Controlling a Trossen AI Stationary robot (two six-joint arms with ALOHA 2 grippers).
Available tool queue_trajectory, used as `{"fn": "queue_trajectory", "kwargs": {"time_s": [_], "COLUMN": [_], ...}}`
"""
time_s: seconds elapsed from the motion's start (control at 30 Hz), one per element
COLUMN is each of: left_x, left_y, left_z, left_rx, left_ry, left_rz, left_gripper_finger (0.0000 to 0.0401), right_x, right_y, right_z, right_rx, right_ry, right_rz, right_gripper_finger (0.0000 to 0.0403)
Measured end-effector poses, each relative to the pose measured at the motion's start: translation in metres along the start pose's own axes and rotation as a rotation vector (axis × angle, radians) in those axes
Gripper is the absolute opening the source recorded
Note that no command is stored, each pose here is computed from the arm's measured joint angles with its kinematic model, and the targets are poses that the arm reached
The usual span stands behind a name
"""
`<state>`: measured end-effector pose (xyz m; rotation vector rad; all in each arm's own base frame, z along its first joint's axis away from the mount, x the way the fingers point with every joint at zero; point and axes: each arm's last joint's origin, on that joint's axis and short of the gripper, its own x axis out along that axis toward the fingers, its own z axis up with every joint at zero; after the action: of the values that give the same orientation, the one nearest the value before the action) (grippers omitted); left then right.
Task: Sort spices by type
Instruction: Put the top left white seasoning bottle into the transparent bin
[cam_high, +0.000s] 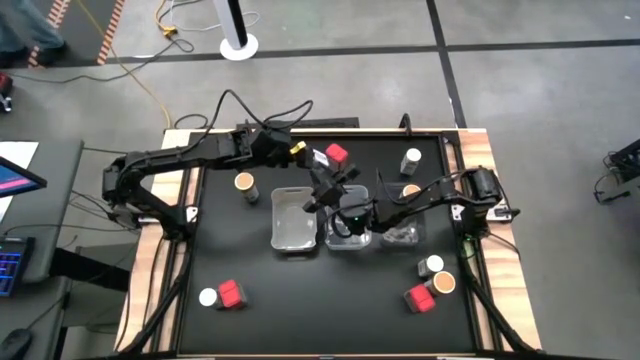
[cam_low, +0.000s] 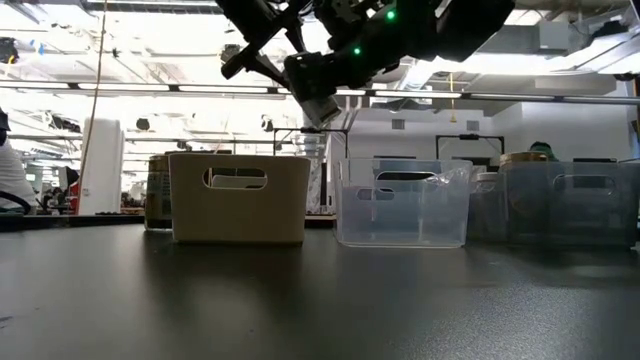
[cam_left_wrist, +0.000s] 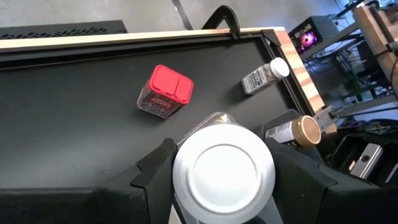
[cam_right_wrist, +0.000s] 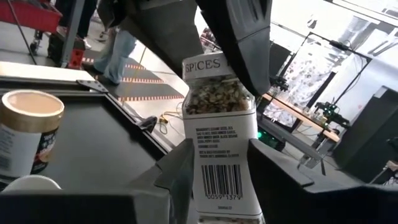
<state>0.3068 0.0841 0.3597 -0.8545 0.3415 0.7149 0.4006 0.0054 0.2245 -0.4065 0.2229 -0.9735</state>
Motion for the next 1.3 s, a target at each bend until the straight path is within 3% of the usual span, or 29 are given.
{"fn": "queue_trajectory", "kwargs": {"time_s": [0.13,0.57,0.87,1.2,1.3], "left_x": [0.000,0.000,-0.001,-0.001,-0.001], "left_y": [0.000,-0.001,-0.002,-0.001,0.000], "left_z": [0.000,0.001,-0.002,-0.001,0.001], "left_rx": [0.007,0.003,0.009,0.013,0.005], "left_ry": [0.003,0.001,0.020,0.057,0.073], "left_rz": [-0.003,-0.020,-0.019,-0.042,-0.053], "left_gripper_finger": [0.0210,0.0210,0.0210,0.0210,0.0210], "right_x": [0.000,0.001,0.005,-0.017,-0.018], "right_y": [0.002,0.002,-0.001,0.009,0.008], "right_z": [-0.003,-0.005,-0.007,-0.001,0.000], "right_rx": [-0.005,-0.068,-0.124,-0.259,-0.250], "right_ry": [0.018,0.025,0.047,0.040,0.043], "right_rz": [0.014,0.022,-0.022,-0.024,-0.041], "right_gripper_finger": [0.0182,0.0275,0.0281,0.0281,0.0281]}}
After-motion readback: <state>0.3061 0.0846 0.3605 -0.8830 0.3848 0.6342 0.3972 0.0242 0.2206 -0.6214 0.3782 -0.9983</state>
